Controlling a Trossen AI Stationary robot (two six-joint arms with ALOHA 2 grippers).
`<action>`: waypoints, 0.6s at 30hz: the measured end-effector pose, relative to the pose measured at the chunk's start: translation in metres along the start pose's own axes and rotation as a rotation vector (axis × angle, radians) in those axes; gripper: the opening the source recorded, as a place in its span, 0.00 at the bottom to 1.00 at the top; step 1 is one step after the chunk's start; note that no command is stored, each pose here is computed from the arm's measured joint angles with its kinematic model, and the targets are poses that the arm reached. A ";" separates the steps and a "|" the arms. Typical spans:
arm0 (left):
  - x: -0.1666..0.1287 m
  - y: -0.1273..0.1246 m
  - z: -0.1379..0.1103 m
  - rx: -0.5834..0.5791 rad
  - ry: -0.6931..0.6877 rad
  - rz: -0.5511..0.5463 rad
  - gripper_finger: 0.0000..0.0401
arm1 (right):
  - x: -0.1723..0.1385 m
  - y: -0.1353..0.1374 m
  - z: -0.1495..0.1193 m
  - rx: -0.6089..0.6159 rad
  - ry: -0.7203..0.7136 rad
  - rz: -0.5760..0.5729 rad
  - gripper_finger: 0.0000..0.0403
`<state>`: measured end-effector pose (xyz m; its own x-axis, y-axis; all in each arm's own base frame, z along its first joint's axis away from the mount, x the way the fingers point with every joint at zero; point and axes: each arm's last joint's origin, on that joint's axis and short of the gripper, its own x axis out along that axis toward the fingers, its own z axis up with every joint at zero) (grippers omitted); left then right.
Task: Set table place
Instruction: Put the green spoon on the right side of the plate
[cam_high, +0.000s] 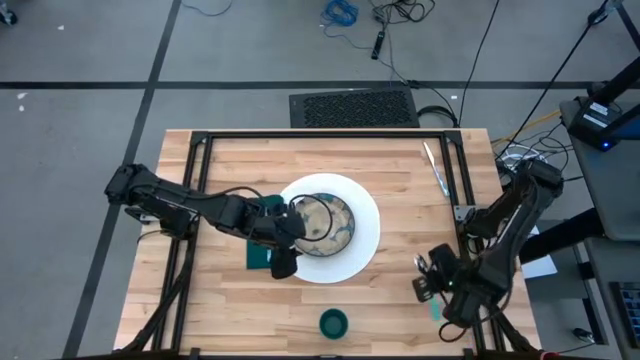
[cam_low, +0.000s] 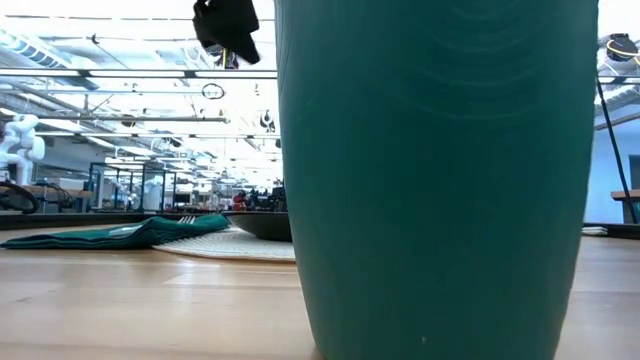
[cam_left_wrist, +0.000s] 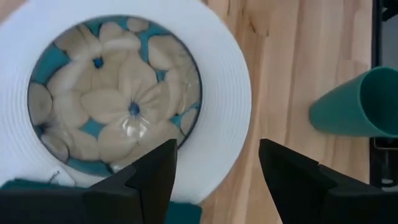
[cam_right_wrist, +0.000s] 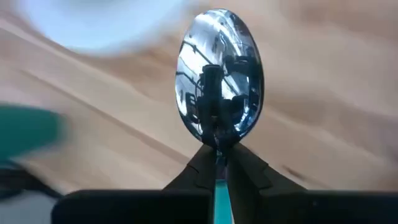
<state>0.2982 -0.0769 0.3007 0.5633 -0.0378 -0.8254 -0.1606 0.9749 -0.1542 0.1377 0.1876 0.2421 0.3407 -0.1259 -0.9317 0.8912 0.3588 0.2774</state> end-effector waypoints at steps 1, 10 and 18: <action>0.000 -0.001 0.002 0.003 -0.020 0.000 0.53 | -0.010 0.004 0.004 0.002 -0.050 0.048 0.00; -0.033 0.004 0.030 -0.094 -0.361 -0.076 0.53 | -0.098 0.039 0.053 -0.115 -0.587 0.425 0.00; -0.063 0.014 0.062 -0.159 -0.657 -0.333 0.53 | -0.154 0.083 0.099 -0.334 -0.755 0.470 0.00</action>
<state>0.3106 -0.0475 0.3836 0.9620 -0.1381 -0.2355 0.0157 0.8893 -0.4571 0.1887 0.1453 0.4319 0.8505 -0.4241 -0.3111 0.5216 0.7564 0.3948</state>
